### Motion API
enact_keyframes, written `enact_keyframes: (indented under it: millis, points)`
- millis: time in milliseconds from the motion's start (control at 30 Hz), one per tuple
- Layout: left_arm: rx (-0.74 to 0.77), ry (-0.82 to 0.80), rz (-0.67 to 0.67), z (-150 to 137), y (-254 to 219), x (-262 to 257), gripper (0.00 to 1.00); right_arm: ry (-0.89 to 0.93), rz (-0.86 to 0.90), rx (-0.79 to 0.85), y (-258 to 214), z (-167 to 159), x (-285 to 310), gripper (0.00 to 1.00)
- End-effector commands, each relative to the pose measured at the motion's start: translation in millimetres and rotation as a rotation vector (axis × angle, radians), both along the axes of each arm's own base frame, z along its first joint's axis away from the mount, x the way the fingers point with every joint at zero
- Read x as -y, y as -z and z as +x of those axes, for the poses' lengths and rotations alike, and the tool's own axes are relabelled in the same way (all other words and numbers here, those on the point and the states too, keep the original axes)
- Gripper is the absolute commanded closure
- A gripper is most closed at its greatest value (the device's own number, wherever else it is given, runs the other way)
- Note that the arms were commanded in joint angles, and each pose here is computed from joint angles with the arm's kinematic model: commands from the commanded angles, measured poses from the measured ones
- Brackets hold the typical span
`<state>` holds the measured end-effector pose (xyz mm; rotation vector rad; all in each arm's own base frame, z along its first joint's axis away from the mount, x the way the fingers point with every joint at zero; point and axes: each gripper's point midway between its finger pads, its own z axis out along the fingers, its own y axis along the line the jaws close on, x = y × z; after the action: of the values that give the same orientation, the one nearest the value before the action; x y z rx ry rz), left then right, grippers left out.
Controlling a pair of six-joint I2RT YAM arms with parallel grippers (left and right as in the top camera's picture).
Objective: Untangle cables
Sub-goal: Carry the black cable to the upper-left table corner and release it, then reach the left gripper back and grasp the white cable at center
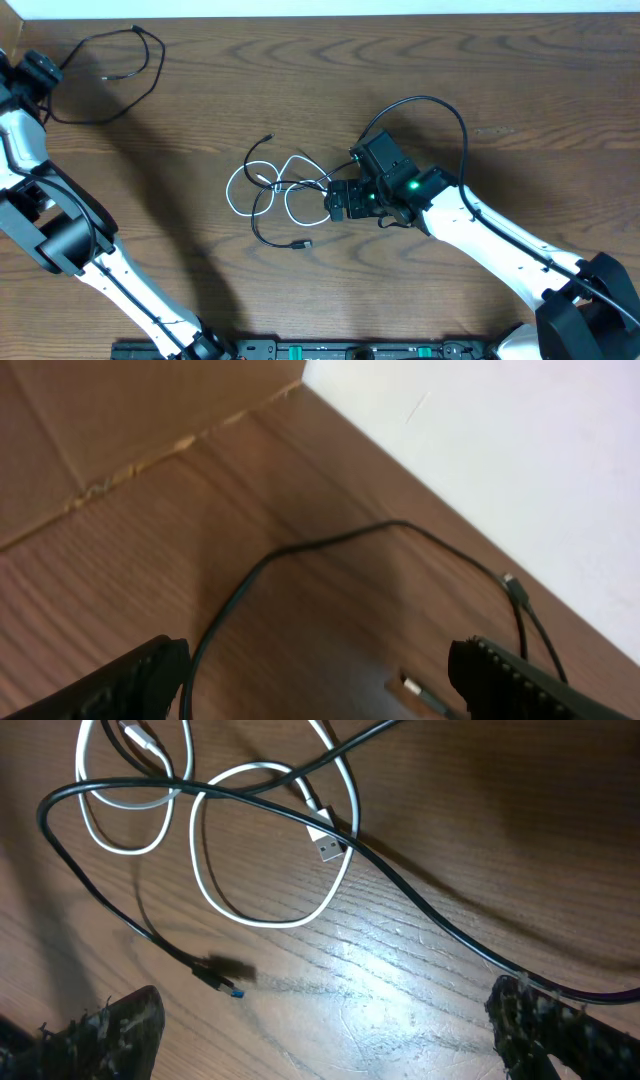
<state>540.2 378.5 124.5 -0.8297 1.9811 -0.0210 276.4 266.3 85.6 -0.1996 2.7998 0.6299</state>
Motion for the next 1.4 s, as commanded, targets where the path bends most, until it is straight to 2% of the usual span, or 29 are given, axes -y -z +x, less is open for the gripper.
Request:
enact_keyframes:
  millis: [0, 133, 233, 367, 500, 533, 633, 700, 767, 833, 933, 1033, 1200, 1367]
  points:
    - [0.075, 0.000, 0.076, 0, -72, 6, 0.11, 0.040, 0.011, 0.021, -8, 10, 9, 0.01]
    - [0.123, -0.004, 0.098, -10, -121, 16, 0.11, 0.124, 0.015, 0.028, -21, 24, 38, 0.01]
    - [0.170, -0.035, 0.061, -22, -157, 26, 0.11, 0.209, 0.025, 0.047, -36, 36, 68, 0.01]
    - [0.323, 0.047, -0.239, -27, -204, 75, 0.11, 0.362, 0.036, 0.087, -60, 53, 121, 0.01]
    - [0.364, 0.338, -0.555, -22, -225, 155, 0.11, 0.470, 0.004, 0.088, -61, 59, 160, 0.01]
    - [0.343, 0.432, -0.616, -22, -225, 180, 0.11, 0.486, -0.001, 0.081, -60, 59, 166, 0.01]
    - [0.192, 0.561, -0.762, -27, -199, 248, 0.11, 0.508, -0.007, 0.068, -58, 59, 174, 0.01]
    - [0.084, 0.641, -0.778, -34, -179, 290, 0.11, 0.508, -0.012, 0.057, -56, 57, 174, 0.01]
    - [-0.041, 0.757, -0.750, -47, -156, 339, 0.11, 0.507, -0.020, 0.042, -54, 53, 175, 0.01]
    - [-0.200, 0.802, -0.706, -64, -129, 378, 0.11, 0.507, -0.025, 0.031, -53, 51, 175, 0.01]
    - [-0.453, 0.765, -0.614, -90, -92, 414, 0.11, 0.506, -0.026, 0.025, -52, 49, 175, 0.01]
    - [-0.656, 0.729, -0.440, -112, -64, 436, 0.10, 0.491, 0.002, 0.011, -53, 48, 169, 0.01]
    - [-0.842, 0.726, -0.142, -134, -33, 463, 0.11, 0.481, 0.020, 0.007, -54, 47, 166, 0.01]
    - [-0.920, 0.771, -0.027, -151, -9, 489, 0.11, 0.455, 0.059, -0.027, -55, 42, 158, 0.01]
